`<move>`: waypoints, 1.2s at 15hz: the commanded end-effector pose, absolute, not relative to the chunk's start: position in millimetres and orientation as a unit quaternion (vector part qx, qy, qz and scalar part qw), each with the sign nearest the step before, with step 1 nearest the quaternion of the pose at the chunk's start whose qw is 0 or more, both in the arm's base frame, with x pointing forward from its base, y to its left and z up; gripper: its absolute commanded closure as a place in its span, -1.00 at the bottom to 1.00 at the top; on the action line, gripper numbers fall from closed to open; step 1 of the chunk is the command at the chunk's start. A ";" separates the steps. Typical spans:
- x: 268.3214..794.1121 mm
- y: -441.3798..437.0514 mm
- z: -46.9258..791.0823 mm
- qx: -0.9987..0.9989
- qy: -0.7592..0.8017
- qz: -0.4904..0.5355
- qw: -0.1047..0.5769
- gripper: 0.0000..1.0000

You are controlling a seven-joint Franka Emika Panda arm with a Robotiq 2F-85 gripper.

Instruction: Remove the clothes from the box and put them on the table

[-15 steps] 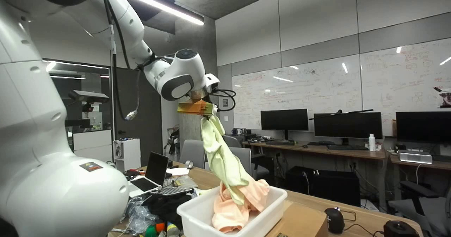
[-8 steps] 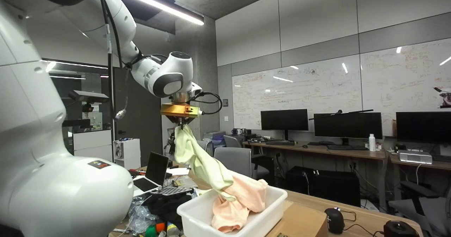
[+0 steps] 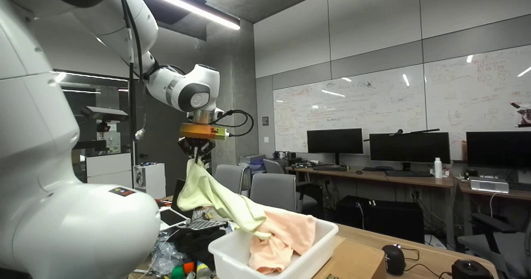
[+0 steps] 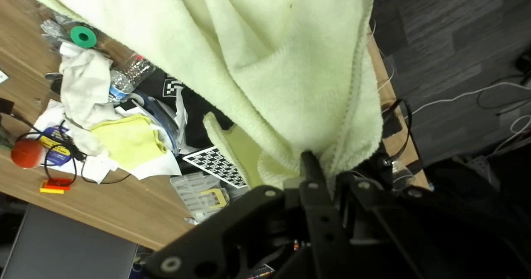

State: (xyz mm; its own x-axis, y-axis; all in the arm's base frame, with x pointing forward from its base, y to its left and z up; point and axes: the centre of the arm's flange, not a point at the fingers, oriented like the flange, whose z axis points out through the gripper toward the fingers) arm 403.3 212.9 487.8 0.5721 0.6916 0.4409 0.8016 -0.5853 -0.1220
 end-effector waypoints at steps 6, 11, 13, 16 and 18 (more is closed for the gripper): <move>413.5 258.5 448.2 -0.871 -0.463 -0.143 0.080 0.81; 417.7 289.6 434.3 -0.865 -0.477 -0.148 0.052 0.81; 420.4 293.5 430.4 -0.861 -0.486 -0.144 0.037 0.31; 427.6 294.9 425.1 -0.859 -0.495 -0.131 0.012 0.08; 431.9 294.8 422.9 -0.859 -0.496 -0.126 -0.002 -0.24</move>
